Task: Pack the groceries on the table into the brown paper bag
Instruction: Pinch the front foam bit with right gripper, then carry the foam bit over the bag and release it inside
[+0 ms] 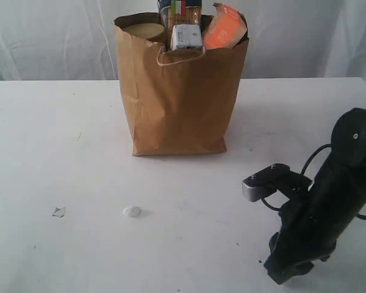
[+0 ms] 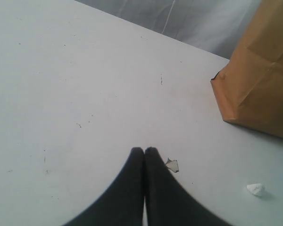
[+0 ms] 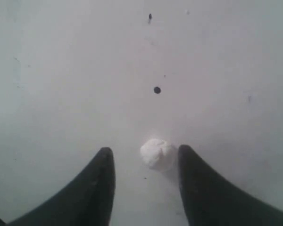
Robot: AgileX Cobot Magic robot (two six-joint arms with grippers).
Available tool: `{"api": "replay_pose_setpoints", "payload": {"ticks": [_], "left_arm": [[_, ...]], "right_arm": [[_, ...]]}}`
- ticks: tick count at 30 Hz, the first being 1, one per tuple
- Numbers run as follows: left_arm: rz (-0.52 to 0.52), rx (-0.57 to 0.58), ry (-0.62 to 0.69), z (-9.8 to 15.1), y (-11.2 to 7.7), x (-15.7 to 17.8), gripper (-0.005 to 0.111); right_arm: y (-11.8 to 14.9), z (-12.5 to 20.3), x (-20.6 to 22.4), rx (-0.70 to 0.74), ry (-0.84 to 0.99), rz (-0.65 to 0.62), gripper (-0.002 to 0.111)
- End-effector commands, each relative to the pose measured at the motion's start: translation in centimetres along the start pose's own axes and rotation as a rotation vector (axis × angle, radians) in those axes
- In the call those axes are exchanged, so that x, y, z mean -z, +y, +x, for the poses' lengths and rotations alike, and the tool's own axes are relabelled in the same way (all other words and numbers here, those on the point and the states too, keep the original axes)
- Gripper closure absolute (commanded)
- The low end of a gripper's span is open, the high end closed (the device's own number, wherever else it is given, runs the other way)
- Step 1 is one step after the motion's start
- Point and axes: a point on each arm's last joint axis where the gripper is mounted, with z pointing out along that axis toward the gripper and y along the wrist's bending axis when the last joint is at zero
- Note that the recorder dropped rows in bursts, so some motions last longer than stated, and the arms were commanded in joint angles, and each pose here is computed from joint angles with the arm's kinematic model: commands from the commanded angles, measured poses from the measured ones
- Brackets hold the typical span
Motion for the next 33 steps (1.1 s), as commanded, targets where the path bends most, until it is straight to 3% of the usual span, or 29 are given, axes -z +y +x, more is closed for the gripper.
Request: {"api": "replay_pose_setpoints", "payload": {"ticks": [1, 5, 18, 22, 29, 33], "left_arm": [[0.002, 0.015, -0.003, 0.1, 0.0, 0.0, 0.107], [0.002, 0.015, -0.003, 0.1, 0.0, 0.0, 0.107], [0.002, 0.015, -0.003, 0.1, 0.0, 0.0, 0.107], [0.002, 0.015, -0.003, 0.1, 0.0, 0.0, 0.107], [0.002, 0.015, -0.003, 0.1, 0.0, 0.0, 0.107], [0.002, 0.015, -0.003, 0.1, 0.0, 0.0, 0.107]], "right_arm": [[-0.7, 0.2, -1.1, 0.033, 0.066, 0.016, 0.067], [-0.7, 0.2, -1.2, 0.031, 0.067, 0.014, 0.070], [-0.9, -0.1, -1.2, 0.031, 0.034, 0.039, 0.104], [-0.5, 0.0, -0.9, 0.021, 0.070, -0.006, 0.107], [2.3, -1.3, 2.2, -0.063, 0.009, -0.249, 0.107], [5.1, -3.8, 5.9, -0.038, -0.227, -0.539, 0.107]]}}
